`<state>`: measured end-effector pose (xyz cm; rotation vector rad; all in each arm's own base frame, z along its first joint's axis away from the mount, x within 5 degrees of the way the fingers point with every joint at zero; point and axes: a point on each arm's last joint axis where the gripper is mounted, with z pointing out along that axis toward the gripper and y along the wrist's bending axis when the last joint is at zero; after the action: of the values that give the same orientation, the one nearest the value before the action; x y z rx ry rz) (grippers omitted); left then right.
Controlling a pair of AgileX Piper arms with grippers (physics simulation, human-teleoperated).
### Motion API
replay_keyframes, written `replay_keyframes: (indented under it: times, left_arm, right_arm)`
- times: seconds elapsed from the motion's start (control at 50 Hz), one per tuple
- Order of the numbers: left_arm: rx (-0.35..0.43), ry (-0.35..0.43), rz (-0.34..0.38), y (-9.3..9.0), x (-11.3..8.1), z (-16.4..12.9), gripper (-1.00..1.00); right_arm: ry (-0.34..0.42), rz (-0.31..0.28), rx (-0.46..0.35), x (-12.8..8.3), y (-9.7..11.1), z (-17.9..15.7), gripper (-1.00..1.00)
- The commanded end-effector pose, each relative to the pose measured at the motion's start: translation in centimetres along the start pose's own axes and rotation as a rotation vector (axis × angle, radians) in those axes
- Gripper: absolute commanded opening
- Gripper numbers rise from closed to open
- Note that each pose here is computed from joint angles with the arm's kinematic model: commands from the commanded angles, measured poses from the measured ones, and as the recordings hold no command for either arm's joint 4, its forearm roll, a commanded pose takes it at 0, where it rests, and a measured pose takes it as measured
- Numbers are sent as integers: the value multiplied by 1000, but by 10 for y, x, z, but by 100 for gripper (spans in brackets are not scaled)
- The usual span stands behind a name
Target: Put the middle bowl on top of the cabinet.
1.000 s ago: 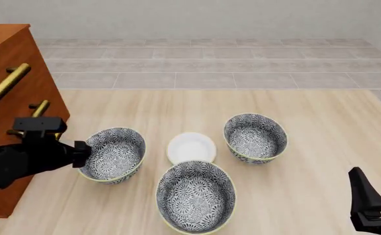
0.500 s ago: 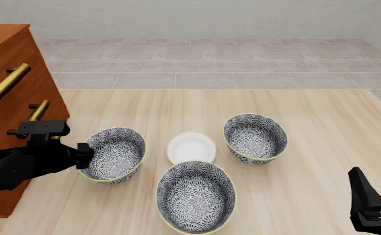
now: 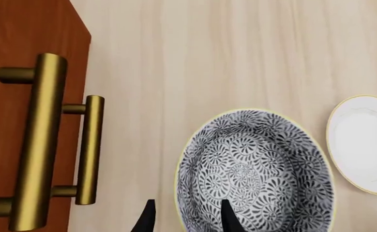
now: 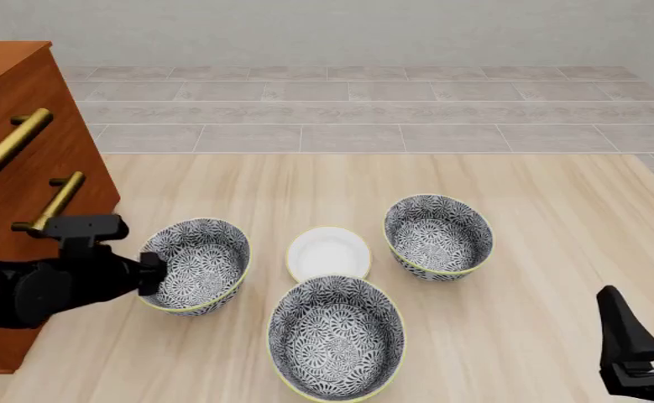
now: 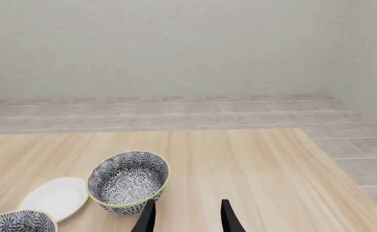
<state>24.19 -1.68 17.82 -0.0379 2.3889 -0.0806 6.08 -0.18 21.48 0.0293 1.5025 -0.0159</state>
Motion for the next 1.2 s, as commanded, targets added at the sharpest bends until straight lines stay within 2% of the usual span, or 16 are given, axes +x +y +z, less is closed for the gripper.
replay_keyframes:
  times: [0.02, 0.74, 0.76, 1.02, 1.2]
  left_arm:
    - [0, 12, -5, 0, 4, 9, 100]
    - [5, 26, -24, -2, 8, 16, 100]
    - [-18, 19, -30, 7, 6, 16, -100]
    - [-43, -17, -52, 16, -3, 4, -100]
    - [-36, -55, -57, 13, -10, -13, -100]
  right_arm:
    - [2, 0, -1, 0, 0, 0, 100]
    - [2, -1, 1, 0, 0, 0, 100]
    - [2, -1, 0, 0, 0, 0, 100]
    - [2, -2, 0, 1, 0, 0, 100]
    - [1, -2, 0, 0, 0, 0, 100]
